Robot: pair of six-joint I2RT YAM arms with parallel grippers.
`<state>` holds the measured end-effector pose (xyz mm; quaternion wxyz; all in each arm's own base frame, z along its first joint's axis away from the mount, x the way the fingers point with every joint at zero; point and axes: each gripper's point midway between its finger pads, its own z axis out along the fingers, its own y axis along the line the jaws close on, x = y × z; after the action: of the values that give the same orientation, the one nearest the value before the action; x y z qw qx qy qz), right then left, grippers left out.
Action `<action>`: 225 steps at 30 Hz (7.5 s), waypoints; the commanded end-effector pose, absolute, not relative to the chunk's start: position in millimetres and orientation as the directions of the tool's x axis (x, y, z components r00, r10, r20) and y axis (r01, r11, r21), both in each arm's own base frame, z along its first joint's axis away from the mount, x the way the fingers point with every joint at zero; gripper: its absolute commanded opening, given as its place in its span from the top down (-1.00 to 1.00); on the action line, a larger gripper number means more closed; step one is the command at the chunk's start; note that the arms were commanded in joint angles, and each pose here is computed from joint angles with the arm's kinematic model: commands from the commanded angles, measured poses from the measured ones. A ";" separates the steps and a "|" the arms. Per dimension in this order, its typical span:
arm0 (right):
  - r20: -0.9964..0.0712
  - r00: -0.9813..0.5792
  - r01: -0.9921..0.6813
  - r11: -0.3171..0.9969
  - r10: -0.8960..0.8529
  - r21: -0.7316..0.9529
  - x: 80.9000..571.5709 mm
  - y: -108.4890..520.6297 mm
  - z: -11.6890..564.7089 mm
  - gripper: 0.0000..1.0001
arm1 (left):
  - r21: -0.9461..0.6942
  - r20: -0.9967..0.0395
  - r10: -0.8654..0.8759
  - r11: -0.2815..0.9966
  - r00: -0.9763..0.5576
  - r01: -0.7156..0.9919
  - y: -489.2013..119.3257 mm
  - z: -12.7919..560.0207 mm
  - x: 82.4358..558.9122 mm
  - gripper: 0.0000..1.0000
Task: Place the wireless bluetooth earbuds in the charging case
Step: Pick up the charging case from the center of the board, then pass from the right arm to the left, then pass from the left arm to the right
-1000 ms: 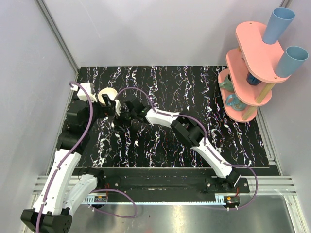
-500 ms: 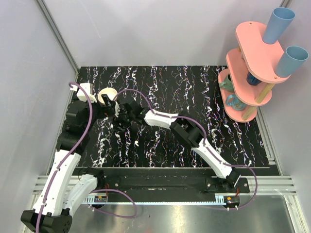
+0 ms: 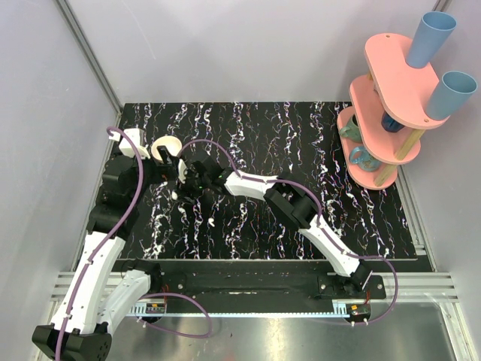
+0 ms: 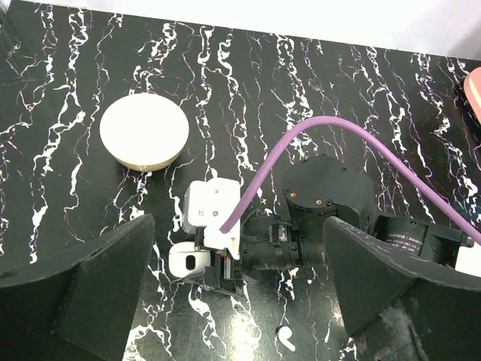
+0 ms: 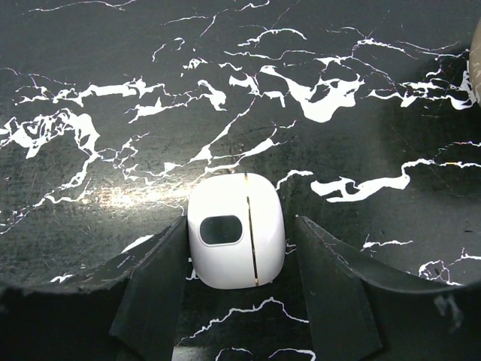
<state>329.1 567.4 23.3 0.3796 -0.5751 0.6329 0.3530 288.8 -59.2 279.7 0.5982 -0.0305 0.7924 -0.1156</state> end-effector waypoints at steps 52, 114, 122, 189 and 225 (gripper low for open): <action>-0.884 0.407 -0.762 0.447 -0.231 -0.468 297.5 364.2 301.4 0.53 | -0.406 -0.913 -0.264 0.655 -0.311 0.638 -169.6 357.9 293.2 -0.98; -0.825 0.541 -0.693 0.470 -0.162 -0.547 271.0 335.9 353.4 0.47 | -0.540 -0.842 -0.094 0.189 -0.532 0.820 -262.6 339.6 266.6 -0.24; -0.822 0.547 -0.680 0.488 -0.161 -0.548 273.7 334.8 356.5 0.47 | -0.534 -0.844 -0.075 0.201 -0.531 0.821 -263.2 334.1 265.0 -0.25; -0.943 -0.126 -0.613 0.723 0.307 0.318 314.0 266.4 442.0 -0.99 | 0.030 -0.890 -0.364 0.556 0.275 0.831 -206.0 393.3 256.0 1.00; -0.296 -0.896 -0.320 -0.019 0.332 0.947 281.8 367.1 401.8 -0.79 | 0.143 -0.858 -0.311 0.620 0.409 0.772 -212.2 386.2 264.2 1.00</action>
<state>288.3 368.1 387.9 0.2318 0.0248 0.6741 0.7009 262.1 -216.5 373.4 0.7690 0.2809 0.4489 -0.3581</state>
